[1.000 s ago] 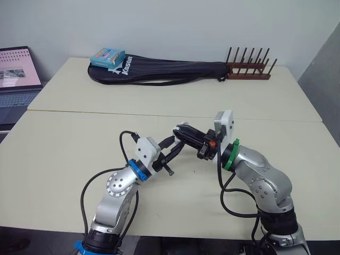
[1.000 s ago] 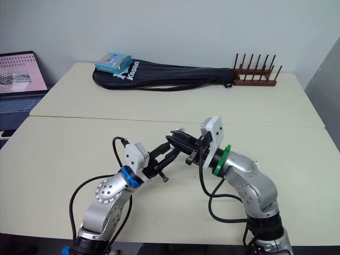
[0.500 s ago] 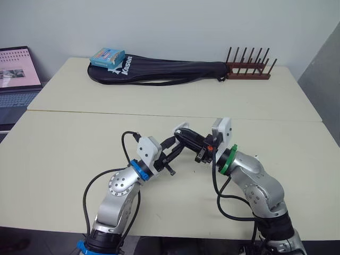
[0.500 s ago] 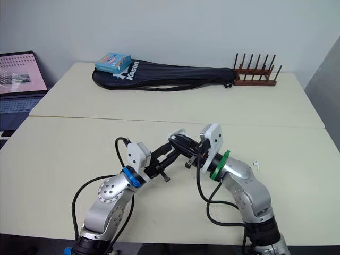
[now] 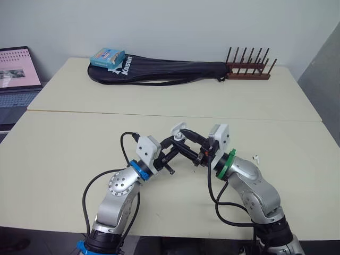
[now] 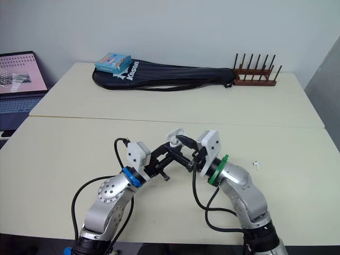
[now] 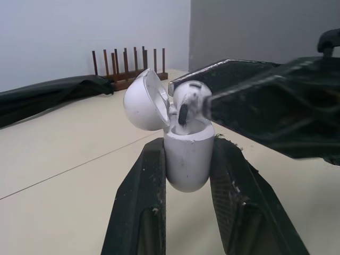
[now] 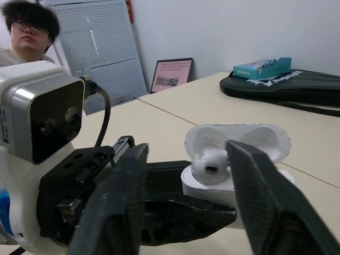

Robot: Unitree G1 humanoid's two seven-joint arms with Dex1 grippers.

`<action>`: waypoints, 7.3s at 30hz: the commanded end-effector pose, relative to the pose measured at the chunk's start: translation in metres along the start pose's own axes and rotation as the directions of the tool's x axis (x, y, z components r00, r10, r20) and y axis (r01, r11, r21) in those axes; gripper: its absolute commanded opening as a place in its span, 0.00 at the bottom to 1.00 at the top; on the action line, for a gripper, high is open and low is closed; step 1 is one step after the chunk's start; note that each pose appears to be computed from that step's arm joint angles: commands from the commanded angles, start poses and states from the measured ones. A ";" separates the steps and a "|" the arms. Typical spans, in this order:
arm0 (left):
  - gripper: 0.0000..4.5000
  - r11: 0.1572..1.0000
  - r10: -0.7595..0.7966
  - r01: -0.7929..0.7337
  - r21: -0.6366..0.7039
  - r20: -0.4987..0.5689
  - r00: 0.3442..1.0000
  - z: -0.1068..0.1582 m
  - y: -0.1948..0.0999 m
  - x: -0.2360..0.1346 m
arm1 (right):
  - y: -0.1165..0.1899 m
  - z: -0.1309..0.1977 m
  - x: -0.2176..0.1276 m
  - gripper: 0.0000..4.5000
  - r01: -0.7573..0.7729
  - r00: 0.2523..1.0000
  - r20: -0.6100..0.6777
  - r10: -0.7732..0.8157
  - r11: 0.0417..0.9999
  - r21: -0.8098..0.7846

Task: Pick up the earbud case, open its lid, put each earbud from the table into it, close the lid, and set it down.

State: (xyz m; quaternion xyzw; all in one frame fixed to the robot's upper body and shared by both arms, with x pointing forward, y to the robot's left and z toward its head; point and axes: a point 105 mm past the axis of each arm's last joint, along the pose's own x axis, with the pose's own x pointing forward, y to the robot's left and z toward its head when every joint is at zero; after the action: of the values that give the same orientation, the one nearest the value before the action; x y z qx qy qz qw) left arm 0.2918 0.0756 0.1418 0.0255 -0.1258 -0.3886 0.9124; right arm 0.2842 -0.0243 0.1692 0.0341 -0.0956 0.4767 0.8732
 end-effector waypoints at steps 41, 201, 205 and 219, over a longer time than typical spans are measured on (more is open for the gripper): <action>0.17 0.995 -0.049 0.047 0.092 0.018 0.999 -0.001 0.002 -0.011 | -0.077 0.007 -0.277 1.00 0.260 0.608 -0.683 -0.405 0.914 -0.311; 0.17 0.992 -0.116 0.111 0.054 0.101 0.988 0.024 -0.022 0.012 | -0.029 0.032 -0.027 0.08 -0.117 0.990 -0.122 0.070 0.895 -0.431; 0.17 0.992 -0.117 0.112 0.055 0.102 0.988 0.024 -0.022 0.012 | -0.029 0.028 -0.028 0.08 -0.127 0.988 -0.134 0.072 0.877 -0.464; 0.17 0.991 -0.127 0.121 0.061 0.094 0.987 0.023 -0.023 0.012 | -0.029 0.037 -0.036 0.61 -0.147 0.985 -0.148 0.091 0.888 -0.435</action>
State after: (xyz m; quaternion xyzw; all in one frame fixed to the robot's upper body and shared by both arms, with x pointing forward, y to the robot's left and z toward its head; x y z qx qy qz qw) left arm 0.2828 0.0563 0.1478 0.0363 -0.1462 -0.4335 0.8885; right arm 0.2884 -0.0707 0.1864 -0.1990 -0.1364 0.4984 0.8327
